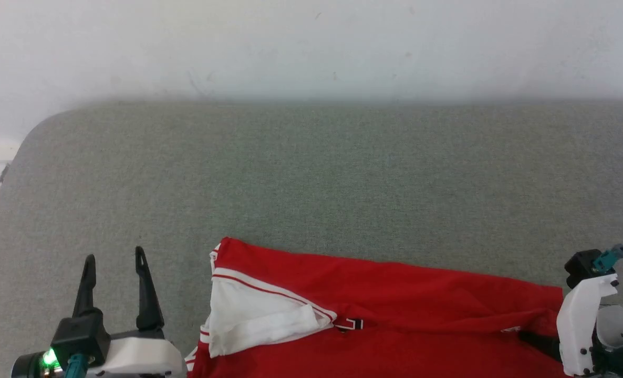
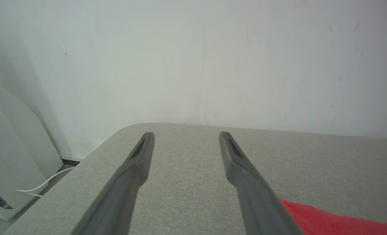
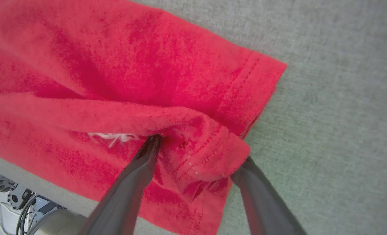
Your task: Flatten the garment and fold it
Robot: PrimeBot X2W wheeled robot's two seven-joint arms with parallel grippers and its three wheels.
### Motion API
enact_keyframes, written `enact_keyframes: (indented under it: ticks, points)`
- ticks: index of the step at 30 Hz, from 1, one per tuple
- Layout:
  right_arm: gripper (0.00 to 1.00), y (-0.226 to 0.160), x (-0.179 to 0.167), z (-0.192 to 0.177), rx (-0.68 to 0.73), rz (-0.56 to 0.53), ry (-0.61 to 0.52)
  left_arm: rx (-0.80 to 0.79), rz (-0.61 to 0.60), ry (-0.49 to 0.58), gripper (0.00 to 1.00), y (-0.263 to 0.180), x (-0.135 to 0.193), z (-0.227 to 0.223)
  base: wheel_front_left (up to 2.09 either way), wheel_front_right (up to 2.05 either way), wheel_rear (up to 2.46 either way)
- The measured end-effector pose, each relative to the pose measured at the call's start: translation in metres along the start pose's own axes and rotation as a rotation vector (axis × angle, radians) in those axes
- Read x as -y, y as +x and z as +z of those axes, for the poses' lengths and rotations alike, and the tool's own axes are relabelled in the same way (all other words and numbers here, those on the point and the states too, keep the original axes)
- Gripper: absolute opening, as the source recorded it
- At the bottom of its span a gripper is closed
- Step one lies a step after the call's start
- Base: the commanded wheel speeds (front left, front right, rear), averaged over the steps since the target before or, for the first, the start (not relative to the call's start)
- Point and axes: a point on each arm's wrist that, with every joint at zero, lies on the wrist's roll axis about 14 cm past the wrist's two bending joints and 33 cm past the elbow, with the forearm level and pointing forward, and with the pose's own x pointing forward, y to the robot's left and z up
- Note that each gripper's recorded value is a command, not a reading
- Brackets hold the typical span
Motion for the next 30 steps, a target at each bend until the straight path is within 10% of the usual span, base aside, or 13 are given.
enact_keyframes:
  ticks: [1,2,3,15,30]
  points:
    - [1.0,0.0,0.0,0.0,0.001,-0.001,-0.002,-0.003,-0.005,0.004,1.0,-0.002,0.001,-0.001,0.0,0.0,0.0]
    - [0.38,-0.001,-0.001,-0.001,0.002,-0.001,-0.004,-0.007,-0.012,0.007,1.0,-0.003,0.001,-0.003,0.0,0.0,0.0]
    - [0.0,-0.001,-0.001,-0.001,0.008,-0.002,-0.004,-0.008,-0.017,0.007,1.0,-0.004,0.003,-0.004,0.0,0.0,0.0]
    - [0.0,-0.024,0.001,0.008,0.107,-0.012,-0.057,0.027,-0.031,0.053,1.0,-0.012,0.002,0.005,0.0,0.0,0.0]
    - [0.0,-0.093,0.106,0.016,0.14,-0.288,-0.008,0.035,-0.031,0.068,1.0,-0.014,0.006,0.007,0.0,0.0,0.0]
